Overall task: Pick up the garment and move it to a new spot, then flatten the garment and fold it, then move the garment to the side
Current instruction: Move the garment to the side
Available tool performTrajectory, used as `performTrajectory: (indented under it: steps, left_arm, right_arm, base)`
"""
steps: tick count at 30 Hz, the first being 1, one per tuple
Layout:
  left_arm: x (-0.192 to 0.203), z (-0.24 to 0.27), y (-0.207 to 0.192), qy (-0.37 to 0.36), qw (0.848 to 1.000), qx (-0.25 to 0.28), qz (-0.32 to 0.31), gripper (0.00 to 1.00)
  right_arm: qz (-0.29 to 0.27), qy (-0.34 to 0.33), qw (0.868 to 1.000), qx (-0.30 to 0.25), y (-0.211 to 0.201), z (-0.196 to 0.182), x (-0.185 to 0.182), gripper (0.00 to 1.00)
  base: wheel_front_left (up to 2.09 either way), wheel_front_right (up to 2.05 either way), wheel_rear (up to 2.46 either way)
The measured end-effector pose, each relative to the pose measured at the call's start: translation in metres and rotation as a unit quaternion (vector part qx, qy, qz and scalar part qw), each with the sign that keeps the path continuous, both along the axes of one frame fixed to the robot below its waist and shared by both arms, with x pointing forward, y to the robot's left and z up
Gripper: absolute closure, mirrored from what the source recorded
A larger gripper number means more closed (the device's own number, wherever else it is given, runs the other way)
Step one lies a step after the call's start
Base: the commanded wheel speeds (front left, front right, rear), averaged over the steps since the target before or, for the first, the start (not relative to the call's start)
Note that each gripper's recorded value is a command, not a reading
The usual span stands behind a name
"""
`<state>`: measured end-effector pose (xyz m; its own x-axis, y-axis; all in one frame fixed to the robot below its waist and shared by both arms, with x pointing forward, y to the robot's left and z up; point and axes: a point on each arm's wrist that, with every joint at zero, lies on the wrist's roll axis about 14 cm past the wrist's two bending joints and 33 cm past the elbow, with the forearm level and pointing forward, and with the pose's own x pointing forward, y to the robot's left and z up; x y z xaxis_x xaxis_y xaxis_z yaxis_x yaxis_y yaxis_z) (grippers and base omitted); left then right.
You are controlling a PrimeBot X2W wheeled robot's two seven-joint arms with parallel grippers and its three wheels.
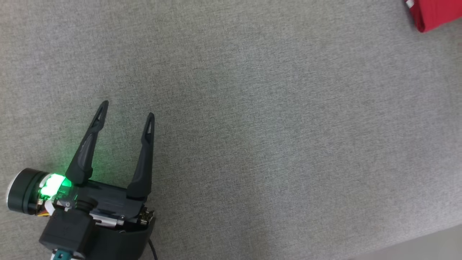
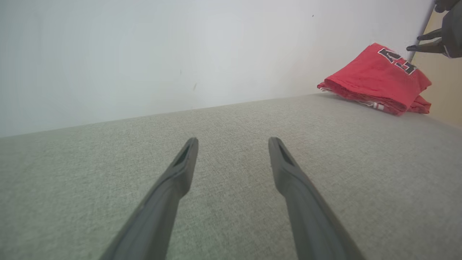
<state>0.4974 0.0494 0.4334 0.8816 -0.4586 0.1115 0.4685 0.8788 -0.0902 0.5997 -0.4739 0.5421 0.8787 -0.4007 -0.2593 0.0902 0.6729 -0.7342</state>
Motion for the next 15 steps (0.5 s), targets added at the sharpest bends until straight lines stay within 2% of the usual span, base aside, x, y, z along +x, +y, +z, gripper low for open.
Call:
performTrajectory:
  steps: [7,10,15]
  left_arm:
    - [-0.003,0.006,0.006,0.005,1.000,-0.002,0.016,0.00]
    - [-0.006,0.007,0.012,0.014,0.999,-0.006,0.029,0.00]
    - [-0.016,0.011,0.026,0.028,0.998,-0.001,0.057,0.00]
  right_arm:
    - [0.009,-0.031,0.999,-0.001,0.002,0.021,-0.010,0.00]
    - [0.042,-0.073,0.996,0.004,0.019,0.042,-0.007,0.00]
    - [0.104,-0.143,0.984,0.029,0.058,0.073,-0.008,0.00]
  base:
    - [0.00,0.00,0.00]
    - [0.00,0.00,0.00]
    - [0.00,0.00,0.00]
